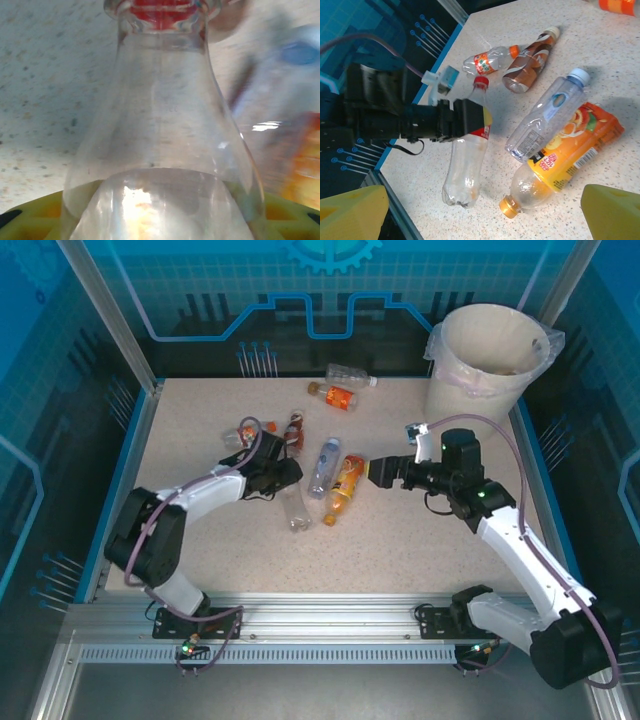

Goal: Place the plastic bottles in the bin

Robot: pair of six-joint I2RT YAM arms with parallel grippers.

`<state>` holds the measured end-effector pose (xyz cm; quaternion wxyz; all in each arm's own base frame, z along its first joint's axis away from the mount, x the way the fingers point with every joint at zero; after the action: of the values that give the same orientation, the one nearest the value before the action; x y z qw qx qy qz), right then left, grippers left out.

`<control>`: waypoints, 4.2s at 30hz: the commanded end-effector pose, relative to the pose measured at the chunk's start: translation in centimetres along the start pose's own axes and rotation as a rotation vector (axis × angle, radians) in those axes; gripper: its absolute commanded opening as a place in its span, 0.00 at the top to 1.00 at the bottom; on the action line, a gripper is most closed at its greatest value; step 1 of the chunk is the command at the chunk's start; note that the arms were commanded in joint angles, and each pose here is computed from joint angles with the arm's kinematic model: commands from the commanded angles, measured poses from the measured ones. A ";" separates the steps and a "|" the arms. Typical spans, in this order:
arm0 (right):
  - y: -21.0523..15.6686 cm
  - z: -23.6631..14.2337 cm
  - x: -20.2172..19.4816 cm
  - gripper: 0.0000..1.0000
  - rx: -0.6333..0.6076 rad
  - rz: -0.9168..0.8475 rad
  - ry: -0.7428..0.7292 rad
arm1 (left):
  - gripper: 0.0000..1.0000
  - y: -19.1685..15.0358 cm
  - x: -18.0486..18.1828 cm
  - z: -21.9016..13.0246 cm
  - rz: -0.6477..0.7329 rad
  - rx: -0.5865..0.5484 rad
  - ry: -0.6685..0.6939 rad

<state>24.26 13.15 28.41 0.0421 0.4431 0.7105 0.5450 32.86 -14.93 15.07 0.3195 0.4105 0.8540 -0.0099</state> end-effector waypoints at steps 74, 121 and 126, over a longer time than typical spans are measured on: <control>5.9 -0.8 -5.3 0.61 -0.090 0.040 -0.140 | 0.01 -3.6 -13.0 -16.0 0.172 -0.130 -0.758; 25.6 -3.1 -24.4 0.17 -0.273 0.067 -0.601 | 0.01 -3.7 3.2 -15.0 -0.093 -0.318 -0.178; 25.7 -4.1 -23.5 0.13 -0.286 0.065 -0.649 | 0.01 -3.7 3.3 -14.5 -0.103 -0.304 -0.167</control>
<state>53.00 -5.49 38.40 0.2844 0.6168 0.5651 0.4683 20.93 -11.09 24.45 0.4582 0.3160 0.8273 0.0758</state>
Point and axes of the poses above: each hand's point on the last joint's axis, 136 mm out from that joint toward the fingers, its own z axis out along the fingers, its own x axis along the line the jaws close on, y = z × x, the point moved 8 cm from there along -z, back along the fingers, and after that the axes turned 13 degrees about -z, right-handed, at the moved point
